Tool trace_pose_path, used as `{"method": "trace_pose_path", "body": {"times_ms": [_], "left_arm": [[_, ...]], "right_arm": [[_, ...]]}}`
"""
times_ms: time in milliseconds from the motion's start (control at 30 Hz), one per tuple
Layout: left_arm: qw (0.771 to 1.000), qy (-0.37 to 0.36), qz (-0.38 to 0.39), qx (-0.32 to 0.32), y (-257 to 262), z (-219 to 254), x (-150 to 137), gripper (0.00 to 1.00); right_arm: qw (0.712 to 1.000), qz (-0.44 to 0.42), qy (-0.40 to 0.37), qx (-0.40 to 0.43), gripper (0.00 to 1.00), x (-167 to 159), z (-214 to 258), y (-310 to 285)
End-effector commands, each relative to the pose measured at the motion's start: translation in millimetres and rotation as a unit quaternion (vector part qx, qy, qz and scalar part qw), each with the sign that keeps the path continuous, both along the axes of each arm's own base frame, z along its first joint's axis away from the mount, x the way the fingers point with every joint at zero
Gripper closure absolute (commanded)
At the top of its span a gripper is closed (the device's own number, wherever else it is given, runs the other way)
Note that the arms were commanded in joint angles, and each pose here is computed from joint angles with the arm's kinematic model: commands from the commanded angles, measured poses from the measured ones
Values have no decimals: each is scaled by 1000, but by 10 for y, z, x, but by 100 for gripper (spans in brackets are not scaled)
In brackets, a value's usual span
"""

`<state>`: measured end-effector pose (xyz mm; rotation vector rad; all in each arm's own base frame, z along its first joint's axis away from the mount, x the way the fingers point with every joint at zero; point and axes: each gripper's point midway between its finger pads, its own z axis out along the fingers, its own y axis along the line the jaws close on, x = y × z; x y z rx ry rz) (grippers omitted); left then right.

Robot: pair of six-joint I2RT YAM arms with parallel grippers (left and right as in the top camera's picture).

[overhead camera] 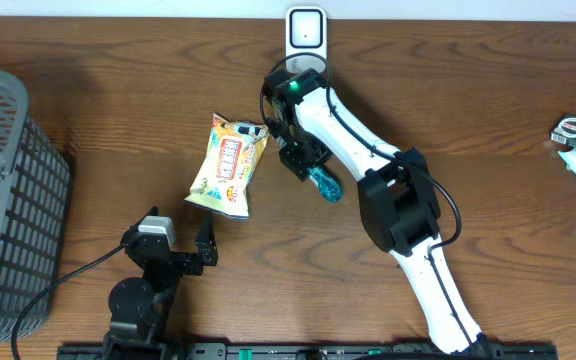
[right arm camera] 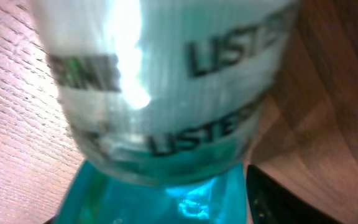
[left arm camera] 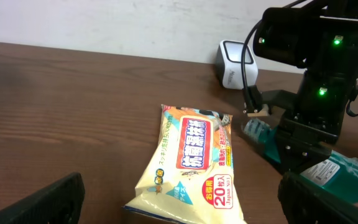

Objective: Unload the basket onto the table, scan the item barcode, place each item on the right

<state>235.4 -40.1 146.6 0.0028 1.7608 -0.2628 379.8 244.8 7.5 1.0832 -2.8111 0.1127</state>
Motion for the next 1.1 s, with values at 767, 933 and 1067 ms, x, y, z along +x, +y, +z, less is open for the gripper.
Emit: {"method": "trace_pose_path", "body": {"times_ms": [767,933,1067], "left_arm": [[1000,19,-2,7,1,-134,-9,2],[1000,19,-2,7,1,-134,-9,2],[1000,19,-2,7,1,-134,-9,2]], "right_arm": [[995,-73,45,-52,48,-262,193,-188],[992,-94,56,-62,53,-303,196,-265],[989,-109,73,-62,56,-348,203,-309]]}}
